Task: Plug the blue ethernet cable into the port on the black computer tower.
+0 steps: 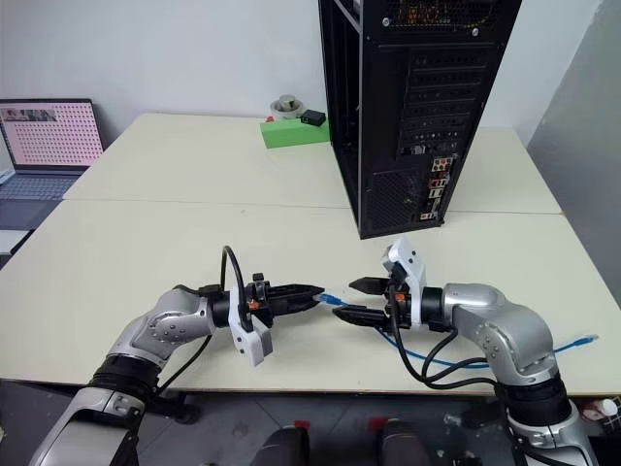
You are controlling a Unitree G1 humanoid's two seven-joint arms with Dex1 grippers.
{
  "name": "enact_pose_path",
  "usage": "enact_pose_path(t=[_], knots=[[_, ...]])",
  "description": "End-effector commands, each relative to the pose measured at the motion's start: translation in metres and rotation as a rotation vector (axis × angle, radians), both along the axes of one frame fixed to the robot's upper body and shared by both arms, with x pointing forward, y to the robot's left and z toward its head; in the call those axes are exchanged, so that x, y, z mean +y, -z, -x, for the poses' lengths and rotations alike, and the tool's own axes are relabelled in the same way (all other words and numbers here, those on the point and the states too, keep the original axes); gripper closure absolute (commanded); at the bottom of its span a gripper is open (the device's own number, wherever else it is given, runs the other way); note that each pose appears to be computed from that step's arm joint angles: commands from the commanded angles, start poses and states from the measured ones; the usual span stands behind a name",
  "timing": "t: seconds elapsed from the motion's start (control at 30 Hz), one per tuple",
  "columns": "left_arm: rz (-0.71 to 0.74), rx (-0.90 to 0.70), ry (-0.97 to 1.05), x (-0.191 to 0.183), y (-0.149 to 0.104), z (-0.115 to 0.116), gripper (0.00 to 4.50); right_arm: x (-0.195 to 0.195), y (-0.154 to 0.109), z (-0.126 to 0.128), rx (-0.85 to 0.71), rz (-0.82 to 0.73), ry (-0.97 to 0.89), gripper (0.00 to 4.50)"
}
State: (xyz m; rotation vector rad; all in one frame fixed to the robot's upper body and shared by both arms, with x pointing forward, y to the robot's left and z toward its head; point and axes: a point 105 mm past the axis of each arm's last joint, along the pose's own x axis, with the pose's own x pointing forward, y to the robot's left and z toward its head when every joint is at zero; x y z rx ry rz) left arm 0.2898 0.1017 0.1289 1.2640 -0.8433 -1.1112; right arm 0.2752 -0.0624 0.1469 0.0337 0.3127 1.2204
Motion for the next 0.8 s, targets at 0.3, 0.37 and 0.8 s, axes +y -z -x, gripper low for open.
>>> enact_pose_path(t=[0.3,0.37,0.8], knots=[[0.046,-0.1,0.009,-0.0011,-0.0138,-0.0014,4.24,0.0132,-0.0102,0.001,0.024,-0.072,-0.029,1.46],[0.051,-0.106,0.009,-0.0013,-0.0146,-0.0014,4.24,0.0132,-0.0102,0.0009,0.028,-0.074,-0.03,1.87],[0.056,-0.121,0.028,-0.0037,-0.014,0.004,4.24,0.0138,-0.0114,-0.0027,0.048,-0.086,-0.02,4.5]])
